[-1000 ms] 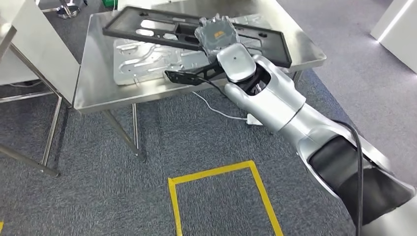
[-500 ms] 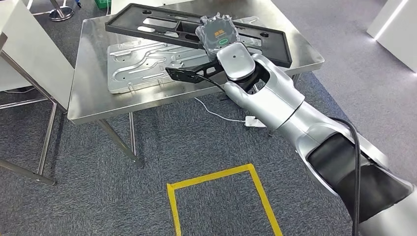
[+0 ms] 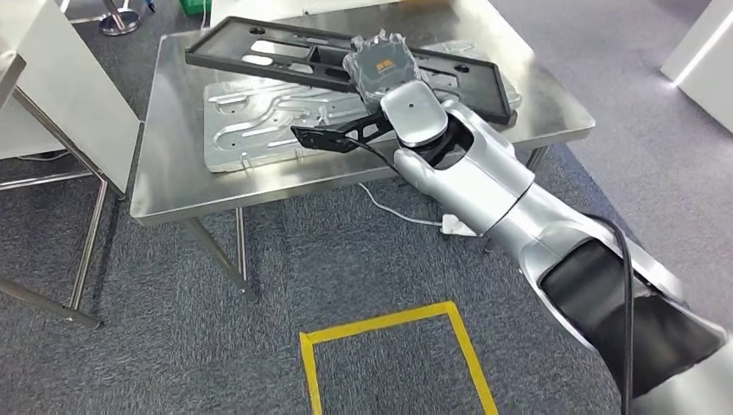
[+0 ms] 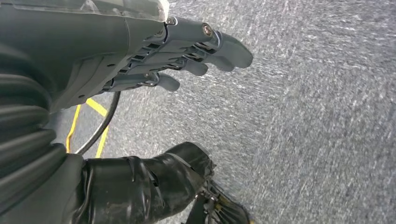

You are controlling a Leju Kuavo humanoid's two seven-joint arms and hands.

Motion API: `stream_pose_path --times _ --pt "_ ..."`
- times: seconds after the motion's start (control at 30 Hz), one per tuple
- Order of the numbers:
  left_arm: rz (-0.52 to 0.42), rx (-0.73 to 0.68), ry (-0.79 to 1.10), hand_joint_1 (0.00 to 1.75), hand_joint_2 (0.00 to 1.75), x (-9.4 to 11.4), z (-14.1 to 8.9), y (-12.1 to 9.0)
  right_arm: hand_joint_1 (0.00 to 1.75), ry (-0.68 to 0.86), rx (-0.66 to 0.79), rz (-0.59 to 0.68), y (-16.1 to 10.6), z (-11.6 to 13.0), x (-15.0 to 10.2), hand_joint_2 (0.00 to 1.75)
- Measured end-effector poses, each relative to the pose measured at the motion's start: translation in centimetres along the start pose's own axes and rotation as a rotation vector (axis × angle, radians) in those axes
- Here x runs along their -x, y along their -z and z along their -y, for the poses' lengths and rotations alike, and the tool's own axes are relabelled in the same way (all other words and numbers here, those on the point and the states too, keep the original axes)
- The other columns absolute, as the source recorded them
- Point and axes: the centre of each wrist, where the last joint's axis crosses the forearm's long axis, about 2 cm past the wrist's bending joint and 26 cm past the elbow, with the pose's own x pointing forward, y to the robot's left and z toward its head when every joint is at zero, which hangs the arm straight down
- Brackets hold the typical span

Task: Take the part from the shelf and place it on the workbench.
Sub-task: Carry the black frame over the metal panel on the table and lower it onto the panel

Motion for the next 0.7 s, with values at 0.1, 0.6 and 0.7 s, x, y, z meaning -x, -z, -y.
stream_pose_path --times 0.1,0.6,0.7 --pt "-0.002 -0.002 0.001 0.00 1.75 0.10 -0.08 0.01 1.75 0.000 -0.002 -0.001 0.01 -0.06 0.00 1.75" --pt "0.003 -0.026 0.008 0.00 1.75 -0.07 -0.69 0.16 1.75 0.014 -0.001 0.015 0.03 -0.23 -0.70 1.75" --pt "0.004 -0.021 0.007 0.00 1.75 -0.12 -0.56 0.14 1.75 0.014 0.002 0.015 0.10 -0.13 -0.61 1.75"
